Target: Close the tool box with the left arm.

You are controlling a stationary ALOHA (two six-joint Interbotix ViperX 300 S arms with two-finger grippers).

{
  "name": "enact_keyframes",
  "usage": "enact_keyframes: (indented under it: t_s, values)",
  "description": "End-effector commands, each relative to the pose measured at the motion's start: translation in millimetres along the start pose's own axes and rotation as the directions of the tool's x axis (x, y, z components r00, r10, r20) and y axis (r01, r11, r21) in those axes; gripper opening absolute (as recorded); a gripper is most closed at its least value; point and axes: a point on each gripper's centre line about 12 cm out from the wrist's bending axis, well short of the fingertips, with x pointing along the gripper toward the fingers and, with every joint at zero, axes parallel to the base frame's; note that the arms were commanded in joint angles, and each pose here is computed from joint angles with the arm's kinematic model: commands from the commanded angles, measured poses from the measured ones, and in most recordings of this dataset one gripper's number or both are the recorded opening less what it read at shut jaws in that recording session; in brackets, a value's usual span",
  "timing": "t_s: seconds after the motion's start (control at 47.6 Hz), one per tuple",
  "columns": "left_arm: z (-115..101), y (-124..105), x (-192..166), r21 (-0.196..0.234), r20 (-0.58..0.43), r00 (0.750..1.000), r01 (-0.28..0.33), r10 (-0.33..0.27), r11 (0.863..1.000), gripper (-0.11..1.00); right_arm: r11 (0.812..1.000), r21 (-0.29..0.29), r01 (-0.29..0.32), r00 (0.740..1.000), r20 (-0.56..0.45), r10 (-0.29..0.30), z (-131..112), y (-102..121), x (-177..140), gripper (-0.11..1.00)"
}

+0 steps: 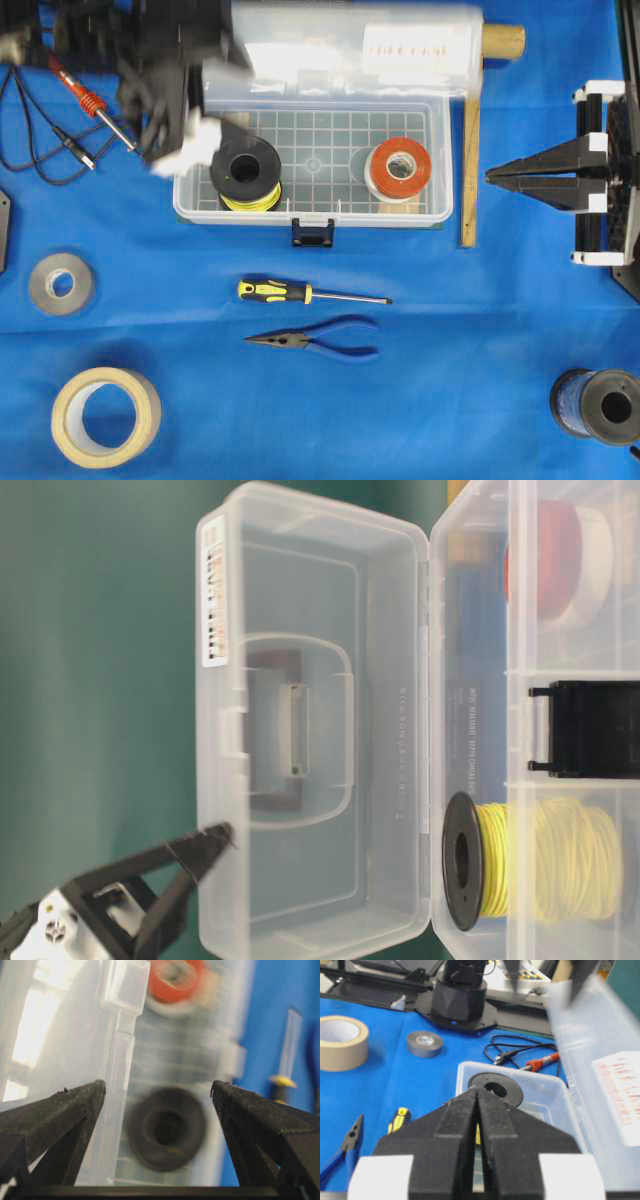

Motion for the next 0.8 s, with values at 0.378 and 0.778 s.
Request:
enact_keyframes:
  t_s: [0.378, 0.778]
  values:
    - [-20, -83, -16, -0.004, -0.002, 0.987, 0.163, -0.163, 0.987, 0.91, 1.000, -0.012, -0.001, 0.999, 0.034, 0.002, 8, 0, 0, 0.00]
    - [-22, -71, -74, 0.065, 0.329, 0.928, 0.164, -0.177, 0.984, 0.91, 1.000, -0.013, -0.003, 0.999, 0.052, 0.003, 12, 0, -3, 0.00]
